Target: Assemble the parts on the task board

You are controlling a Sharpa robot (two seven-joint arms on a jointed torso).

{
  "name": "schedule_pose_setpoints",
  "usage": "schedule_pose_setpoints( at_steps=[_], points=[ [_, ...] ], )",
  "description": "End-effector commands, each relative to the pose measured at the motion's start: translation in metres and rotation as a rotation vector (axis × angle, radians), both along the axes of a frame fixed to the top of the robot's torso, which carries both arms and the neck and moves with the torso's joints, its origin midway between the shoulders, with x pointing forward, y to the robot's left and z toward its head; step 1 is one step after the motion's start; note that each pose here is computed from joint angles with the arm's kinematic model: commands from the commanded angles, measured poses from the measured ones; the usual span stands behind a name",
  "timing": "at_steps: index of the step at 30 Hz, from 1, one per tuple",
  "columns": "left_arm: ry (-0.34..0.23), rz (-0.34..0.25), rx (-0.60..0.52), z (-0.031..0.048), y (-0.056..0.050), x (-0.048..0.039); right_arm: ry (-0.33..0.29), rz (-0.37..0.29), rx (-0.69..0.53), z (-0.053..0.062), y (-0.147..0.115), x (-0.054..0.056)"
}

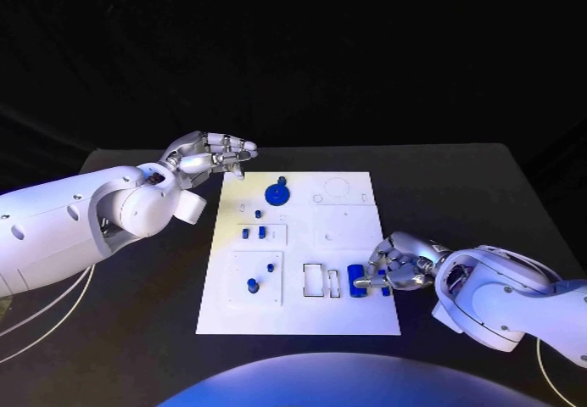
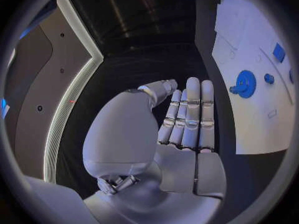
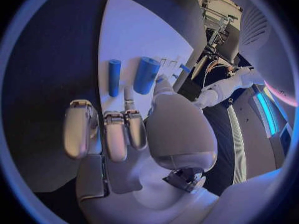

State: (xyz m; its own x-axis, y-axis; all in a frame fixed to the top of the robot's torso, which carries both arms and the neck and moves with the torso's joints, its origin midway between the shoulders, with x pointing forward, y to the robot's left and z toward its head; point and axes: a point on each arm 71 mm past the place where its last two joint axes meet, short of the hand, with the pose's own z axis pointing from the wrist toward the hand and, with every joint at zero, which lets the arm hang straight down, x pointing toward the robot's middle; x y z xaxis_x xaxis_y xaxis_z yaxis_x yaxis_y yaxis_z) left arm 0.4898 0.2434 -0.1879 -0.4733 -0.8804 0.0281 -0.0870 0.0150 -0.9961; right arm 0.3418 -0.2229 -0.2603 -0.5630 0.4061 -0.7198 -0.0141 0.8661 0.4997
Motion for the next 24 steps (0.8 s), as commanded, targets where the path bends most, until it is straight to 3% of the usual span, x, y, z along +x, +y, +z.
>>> schedule_pose_setpoints(
  at_steps=[1,11,24],
  points=[
    [-0.006,-0.021,-0.012,0.0012,-0.003,-0.0007,0.019,0.009,-0.042,-0.005,0.002,-0.001],
    [-0.003,-0.023,-0.011,0.0012,-0.003,-0.0012,0.016,0.033,-0.067,-0.01,0.015,-0.002],
    [-0.002,-0.022,-0.01,0.0013,-0.002,-0.0016,-0.052,0.094,-0.143,-0.017,0.022,0.001]
  ],
)
